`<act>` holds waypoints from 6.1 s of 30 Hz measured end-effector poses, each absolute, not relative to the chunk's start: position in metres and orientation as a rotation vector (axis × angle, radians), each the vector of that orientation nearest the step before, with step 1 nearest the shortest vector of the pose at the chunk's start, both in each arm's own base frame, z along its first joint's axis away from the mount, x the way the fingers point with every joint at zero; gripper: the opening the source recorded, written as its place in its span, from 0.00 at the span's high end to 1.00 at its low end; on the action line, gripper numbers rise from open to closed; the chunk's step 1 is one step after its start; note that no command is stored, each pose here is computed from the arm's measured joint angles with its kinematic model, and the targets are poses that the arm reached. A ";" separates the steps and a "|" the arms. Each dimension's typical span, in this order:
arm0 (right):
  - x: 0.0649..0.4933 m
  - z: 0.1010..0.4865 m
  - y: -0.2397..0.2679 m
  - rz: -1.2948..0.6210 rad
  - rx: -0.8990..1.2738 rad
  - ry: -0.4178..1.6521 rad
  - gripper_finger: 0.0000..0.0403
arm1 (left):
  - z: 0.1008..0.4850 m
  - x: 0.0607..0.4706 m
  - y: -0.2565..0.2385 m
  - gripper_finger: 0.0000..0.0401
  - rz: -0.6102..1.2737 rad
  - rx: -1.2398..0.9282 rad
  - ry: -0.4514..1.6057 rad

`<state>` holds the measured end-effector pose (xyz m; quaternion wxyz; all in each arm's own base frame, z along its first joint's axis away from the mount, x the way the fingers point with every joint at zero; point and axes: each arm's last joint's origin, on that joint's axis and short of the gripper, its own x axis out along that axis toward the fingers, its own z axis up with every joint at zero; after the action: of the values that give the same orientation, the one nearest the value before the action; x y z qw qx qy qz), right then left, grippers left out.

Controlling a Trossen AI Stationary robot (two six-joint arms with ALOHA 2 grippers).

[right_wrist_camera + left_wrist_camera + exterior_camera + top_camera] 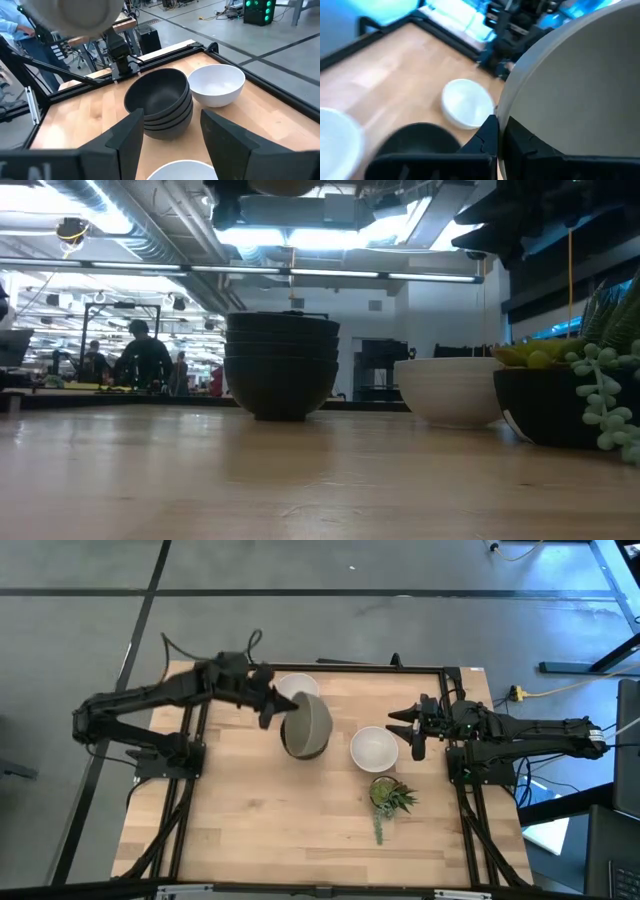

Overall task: Nest bowls inside each other
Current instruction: Stack the gray bowl on top of the black bowl, then stack the right white bowl on top of the gray bowl

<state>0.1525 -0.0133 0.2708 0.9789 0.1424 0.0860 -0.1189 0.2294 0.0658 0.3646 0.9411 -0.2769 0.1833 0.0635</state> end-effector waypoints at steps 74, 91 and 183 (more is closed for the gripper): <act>0.152 0.271 -0.013 -0.237 0.240 0.181 0.51 | 0.282 0.320 0.114 0.87 0.407 -0.417 1.325; 0.152 0.270 -0.013 -0.235 0.218 0.186 0.51 | 0.290 0.321 0.108 0.53 0.307 -0.380 1.282; 0.213 0.225 -0.027 -0.720 0.666 1.140 0.51 | 0.293 0.150 0.029 0.53 0.224 -0.030 0.219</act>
<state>0.2132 -0.0270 0.2248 0.7303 0.3025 0.5178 -0.3271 0.1505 0.0287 0.2928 0.9876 -0.0148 0.1092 0.1116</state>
